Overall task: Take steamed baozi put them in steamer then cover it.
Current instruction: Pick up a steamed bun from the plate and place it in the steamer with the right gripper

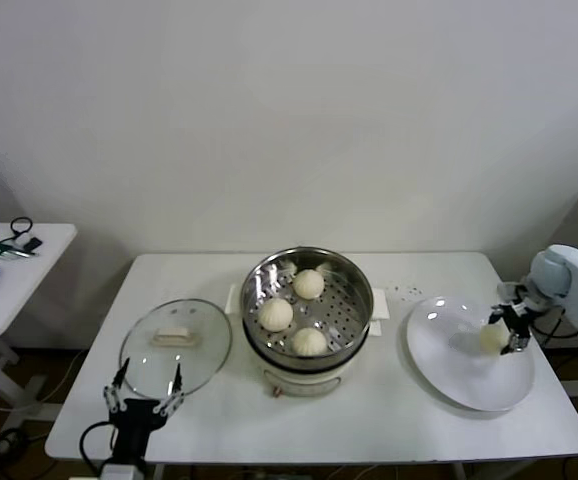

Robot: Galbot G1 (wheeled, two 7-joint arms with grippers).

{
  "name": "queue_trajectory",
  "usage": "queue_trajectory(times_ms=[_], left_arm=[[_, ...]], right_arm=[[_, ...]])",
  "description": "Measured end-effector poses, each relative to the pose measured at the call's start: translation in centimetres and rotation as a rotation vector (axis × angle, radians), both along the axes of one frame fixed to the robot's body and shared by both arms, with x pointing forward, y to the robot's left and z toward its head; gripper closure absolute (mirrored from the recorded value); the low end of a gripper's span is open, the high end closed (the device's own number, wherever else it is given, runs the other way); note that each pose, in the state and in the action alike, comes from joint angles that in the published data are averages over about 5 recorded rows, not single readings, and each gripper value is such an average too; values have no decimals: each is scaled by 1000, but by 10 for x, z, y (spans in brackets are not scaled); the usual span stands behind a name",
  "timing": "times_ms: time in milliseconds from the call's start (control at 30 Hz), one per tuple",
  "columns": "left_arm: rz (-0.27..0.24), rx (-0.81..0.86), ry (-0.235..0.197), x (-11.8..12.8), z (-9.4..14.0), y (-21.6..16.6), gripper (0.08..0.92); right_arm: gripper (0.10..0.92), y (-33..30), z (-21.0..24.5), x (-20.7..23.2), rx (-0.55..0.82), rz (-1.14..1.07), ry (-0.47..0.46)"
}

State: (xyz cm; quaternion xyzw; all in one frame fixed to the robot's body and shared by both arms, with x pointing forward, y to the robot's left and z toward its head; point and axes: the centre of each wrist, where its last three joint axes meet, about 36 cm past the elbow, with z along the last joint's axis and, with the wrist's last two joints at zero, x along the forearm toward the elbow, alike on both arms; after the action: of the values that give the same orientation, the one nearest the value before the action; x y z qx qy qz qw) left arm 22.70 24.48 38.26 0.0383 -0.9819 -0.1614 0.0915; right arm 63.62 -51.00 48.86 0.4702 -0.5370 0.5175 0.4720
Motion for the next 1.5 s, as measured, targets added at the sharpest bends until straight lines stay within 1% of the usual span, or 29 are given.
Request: queue_trajectory(times_ms=[233, 467, 667, 800, 1067, 1500], left_arm=[[-17, -3, -1, -1, 1, -3, 177], [-40, -10, -1, -3, 1, -9, 177], [-58, -25, -8, -5, 4, -15, 177], [-65, -34, -15, -5, 5, -16, 177], [-79, -47, -24, -4, 9, -17, 177], [-83, -54, -42, 3, 15, -18, 177]], right_arm=[[310, 38, 53, 20, 101, -18, -81], [310, 99, 118, 38, 204, 2, -133], [310, 158, 166, 44, 279, 29, -152], [310, 193, 184, 41, 300, 50, -142], [310, 253, 184, 32, 294, 84, -97], [309, 315, 139, 26, 238, 119, -7]])
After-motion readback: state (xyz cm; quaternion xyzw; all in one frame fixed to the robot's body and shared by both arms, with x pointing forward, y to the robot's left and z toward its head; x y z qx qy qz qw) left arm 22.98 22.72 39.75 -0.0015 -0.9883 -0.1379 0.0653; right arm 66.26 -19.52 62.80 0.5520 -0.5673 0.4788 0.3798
